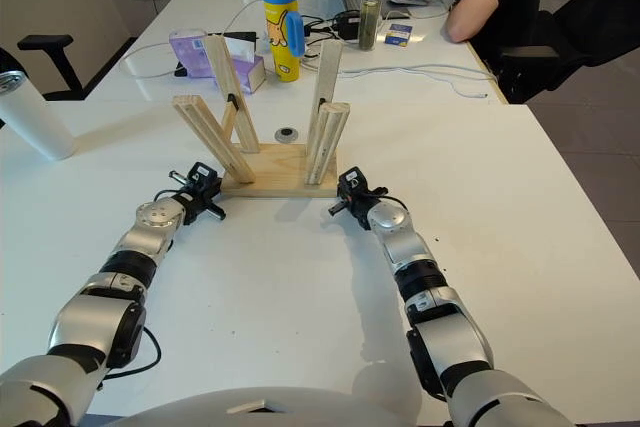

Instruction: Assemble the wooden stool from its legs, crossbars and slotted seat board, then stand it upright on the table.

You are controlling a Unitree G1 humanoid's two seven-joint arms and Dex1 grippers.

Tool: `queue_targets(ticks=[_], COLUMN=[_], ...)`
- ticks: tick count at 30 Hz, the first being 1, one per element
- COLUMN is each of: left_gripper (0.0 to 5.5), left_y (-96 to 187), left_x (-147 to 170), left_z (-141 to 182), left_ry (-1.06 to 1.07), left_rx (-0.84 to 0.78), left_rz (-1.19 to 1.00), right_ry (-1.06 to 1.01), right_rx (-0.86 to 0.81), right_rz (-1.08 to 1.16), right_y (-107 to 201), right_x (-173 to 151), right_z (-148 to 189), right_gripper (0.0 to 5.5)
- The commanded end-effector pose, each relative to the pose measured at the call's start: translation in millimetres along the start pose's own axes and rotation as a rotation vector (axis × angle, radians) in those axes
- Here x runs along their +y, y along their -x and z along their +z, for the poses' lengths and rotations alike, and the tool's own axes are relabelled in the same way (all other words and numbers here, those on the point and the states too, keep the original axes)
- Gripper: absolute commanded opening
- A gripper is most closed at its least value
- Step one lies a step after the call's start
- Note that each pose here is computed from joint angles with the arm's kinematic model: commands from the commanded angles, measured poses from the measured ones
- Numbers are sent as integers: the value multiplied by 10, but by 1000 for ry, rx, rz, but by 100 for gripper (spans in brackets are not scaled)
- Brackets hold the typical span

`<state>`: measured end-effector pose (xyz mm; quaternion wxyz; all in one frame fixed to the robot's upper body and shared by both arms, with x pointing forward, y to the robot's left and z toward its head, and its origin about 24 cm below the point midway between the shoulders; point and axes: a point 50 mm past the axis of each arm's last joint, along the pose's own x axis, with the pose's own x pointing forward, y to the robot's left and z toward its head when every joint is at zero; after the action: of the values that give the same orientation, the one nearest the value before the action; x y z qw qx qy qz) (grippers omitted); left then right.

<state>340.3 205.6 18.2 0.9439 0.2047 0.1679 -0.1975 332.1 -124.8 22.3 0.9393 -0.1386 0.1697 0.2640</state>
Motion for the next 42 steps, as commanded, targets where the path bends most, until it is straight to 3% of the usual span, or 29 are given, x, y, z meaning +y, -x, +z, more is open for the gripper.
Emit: queue_targets(ticks=[1,5,11,18,24,30,35,42], left_gripper=[2,2,2,2,2,2,2,2], left_y=[-68,-24,242,537,549,421,289,50], left_x=[-456,-566,-652,-609,-586,-471,-363,-523], left_z=[54,290,985,1265,1144,661,394,159], left_ry=[43,64,111,164,187,196,152,163], left_rx=[-52,-148,-385,-468,-403,-224,-113,-13], left_rz=[-160,-178,-179,-147,-116,-25,73,22], right_ry=[7,8,56,111,108,106,110,71], right_rx=[-48,-131,-261,-346,-346,-117,-49,-22], right_rz=[131,131,129,132,111,-34,-144,-75], right_y=[-6,69,327,619,704,586,470,186], right_x=[222,207,110,68,44,-206,-371,-223], right_z=[116,323,732,1035,1114,608,302,8], right_gripper=[0,0,0,0,0,0,0,0])
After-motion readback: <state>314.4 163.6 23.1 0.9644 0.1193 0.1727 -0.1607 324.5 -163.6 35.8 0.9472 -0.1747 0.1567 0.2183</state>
